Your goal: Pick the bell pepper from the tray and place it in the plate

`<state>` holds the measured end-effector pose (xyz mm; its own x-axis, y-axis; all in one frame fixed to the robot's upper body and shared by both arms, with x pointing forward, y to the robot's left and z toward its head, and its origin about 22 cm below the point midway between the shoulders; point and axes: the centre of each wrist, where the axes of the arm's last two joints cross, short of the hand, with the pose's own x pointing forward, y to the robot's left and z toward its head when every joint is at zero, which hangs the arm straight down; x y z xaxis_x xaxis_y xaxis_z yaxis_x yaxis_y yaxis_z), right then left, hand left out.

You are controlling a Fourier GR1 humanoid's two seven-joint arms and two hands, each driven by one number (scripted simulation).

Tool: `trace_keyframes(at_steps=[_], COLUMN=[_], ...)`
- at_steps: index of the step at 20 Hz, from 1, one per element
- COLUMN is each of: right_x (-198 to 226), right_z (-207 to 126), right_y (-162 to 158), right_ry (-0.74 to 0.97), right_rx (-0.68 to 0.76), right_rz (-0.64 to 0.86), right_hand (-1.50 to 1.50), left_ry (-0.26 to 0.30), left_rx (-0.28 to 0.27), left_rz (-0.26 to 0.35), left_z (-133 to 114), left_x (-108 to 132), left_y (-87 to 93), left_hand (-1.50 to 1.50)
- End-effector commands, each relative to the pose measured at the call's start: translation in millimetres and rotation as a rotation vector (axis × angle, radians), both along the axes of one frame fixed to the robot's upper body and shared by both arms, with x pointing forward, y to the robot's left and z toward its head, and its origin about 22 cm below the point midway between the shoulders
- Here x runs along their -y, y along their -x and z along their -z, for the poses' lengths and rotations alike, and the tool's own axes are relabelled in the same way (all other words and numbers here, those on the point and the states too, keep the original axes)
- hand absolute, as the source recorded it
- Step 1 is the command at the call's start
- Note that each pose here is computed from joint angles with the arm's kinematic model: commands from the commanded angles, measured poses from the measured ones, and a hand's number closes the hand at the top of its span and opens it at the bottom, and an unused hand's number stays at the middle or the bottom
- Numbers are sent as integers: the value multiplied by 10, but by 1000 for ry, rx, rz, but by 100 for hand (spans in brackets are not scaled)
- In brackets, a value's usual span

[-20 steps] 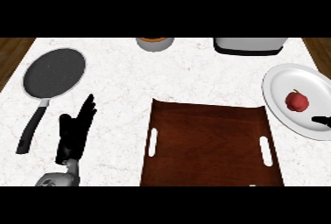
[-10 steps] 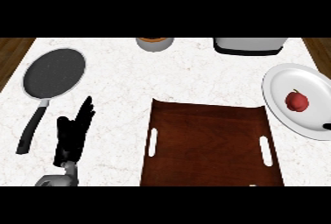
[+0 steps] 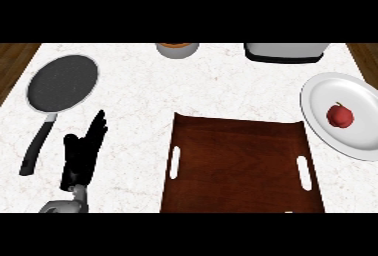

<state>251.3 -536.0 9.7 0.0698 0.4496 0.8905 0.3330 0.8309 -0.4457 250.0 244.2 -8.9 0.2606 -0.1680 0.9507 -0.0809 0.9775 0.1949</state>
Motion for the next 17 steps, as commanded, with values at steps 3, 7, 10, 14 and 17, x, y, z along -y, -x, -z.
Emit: trace_keyframes(at_steps=[3, 7, 10, 14, 17], right_x=[95, 232, 303, 354, 237], right_z=[-54, -129, -118, -182, 20], right_y=[84, 223, 353, 378, 386], right_ry=[-7, 14, 15, 27, 45], right_rx=[40, -4, 13, 22, -1], right_rz=[32, 107, 129, 137, 182], right_hand=[-150, -150, -150, -150, -150], left_ry=[5, -10, 0, 11, -19], left_rx=[3, 1, 1, 4, 11], left_rz=[-13, -15, -3, -1, 7], left_z=[80, 17, 52, 27, -35], left_x=[-91, 33, -32, 1, -77], left_y=[-48, -1, -57, -30, -129], left_hand=[0, 0, 0, 0, 0])
